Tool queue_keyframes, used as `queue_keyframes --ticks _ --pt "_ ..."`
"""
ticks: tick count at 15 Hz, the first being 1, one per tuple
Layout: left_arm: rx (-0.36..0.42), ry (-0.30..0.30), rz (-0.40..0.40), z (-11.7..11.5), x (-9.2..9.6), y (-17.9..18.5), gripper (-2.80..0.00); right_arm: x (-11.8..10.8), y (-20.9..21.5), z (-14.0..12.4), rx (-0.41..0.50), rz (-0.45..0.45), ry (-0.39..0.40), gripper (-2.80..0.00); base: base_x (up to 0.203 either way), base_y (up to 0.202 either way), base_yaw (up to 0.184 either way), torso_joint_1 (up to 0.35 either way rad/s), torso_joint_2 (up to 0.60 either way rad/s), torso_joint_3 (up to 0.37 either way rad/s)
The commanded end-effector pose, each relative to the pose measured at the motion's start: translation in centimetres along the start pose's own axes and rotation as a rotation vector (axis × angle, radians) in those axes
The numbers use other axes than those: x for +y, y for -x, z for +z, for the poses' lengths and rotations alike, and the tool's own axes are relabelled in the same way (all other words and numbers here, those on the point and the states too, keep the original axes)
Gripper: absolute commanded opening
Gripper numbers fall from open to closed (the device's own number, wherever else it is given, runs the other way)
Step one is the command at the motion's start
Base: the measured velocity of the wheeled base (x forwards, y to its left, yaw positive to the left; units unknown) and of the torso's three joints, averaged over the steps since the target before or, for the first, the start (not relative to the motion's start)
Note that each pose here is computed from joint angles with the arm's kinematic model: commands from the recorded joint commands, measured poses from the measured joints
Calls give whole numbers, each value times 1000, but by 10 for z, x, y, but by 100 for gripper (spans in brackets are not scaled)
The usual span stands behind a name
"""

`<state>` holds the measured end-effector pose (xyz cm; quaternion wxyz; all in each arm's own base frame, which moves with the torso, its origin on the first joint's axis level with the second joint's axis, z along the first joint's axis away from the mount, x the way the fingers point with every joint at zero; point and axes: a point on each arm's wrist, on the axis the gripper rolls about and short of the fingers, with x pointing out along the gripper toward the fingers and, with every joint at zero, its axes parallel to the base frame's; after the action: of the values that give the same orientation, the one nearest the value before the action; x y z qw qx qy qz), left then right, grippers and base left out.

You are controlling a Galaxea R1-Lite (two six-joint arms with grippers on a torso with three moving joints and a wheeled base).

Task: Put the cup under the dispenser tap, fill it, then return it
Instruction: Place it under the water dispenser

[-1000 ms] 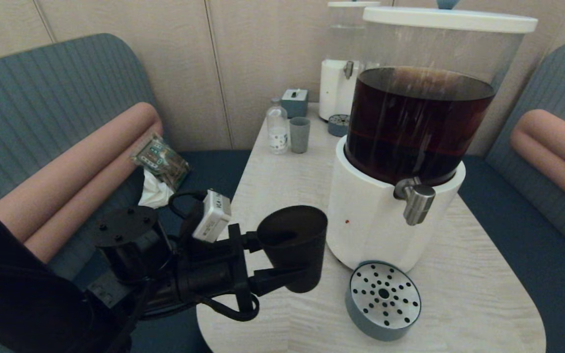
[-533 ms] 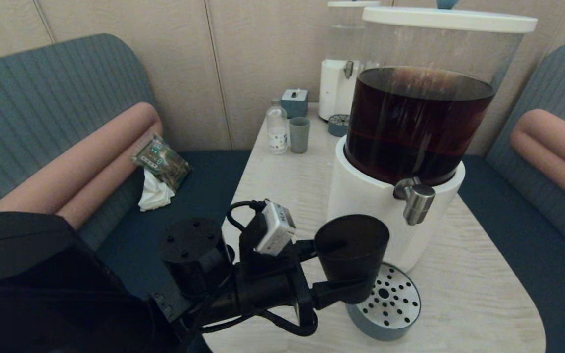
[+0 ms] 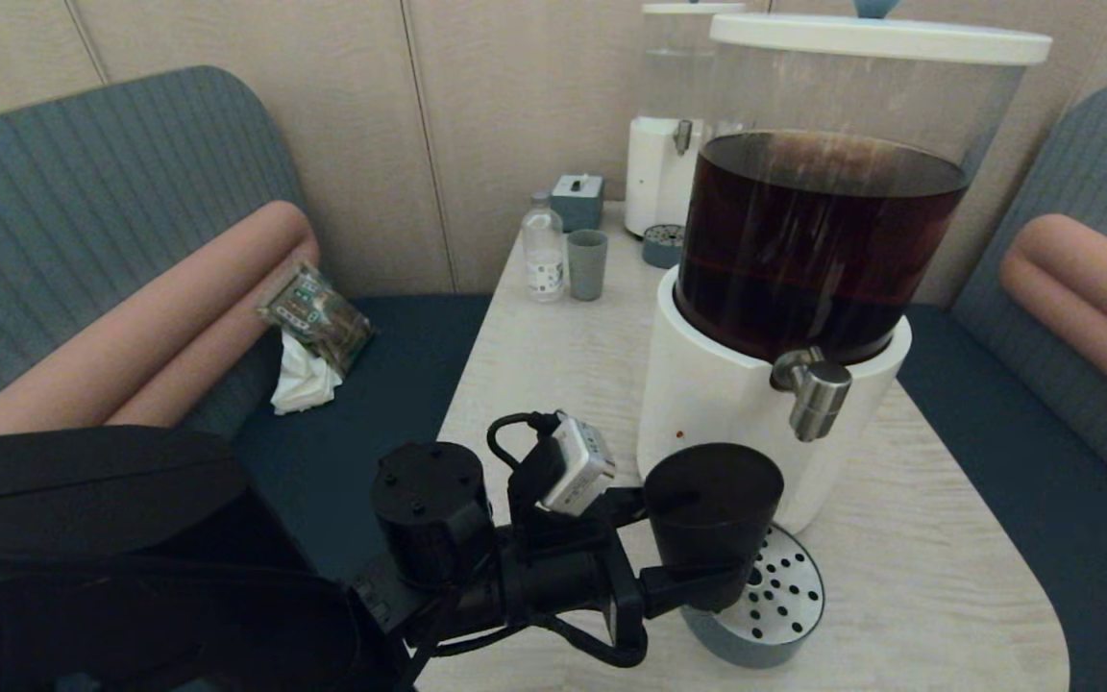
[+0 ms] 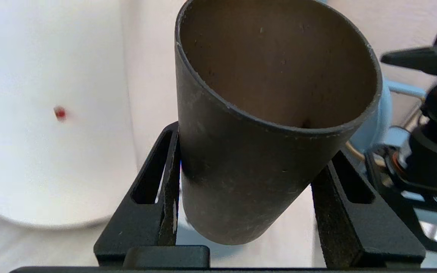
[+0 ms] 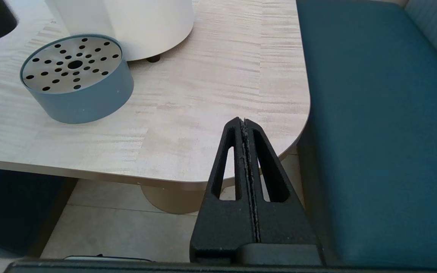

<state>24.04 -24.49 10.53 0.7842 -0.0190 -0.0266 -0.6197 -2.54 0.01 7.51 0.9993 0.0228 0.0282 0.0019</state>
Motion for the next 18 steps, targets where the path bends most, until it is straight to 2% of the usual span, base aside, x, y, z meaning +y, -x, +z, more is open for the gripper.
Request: queue_keyframes --ticks 1,5,14,18 --pt "-16 -9 -6 -5 6 -11 -280 0 0 0 2 1 0 -280 0 0 0 0 0 0" --pt "5 7 -13 -25 10 -27 -280 0 0 0 2 1 0 -280 0 0 0 0 0 0" --pt "3 4 -21 -38 17 -42 -280 0 0 0 2 1 0 -280 0 0 0 0 0 0" --pt "13 13 -48 -48 9 -51 -280 0 0 0 2 0 -1 -280 0 0 0 0 0 0"
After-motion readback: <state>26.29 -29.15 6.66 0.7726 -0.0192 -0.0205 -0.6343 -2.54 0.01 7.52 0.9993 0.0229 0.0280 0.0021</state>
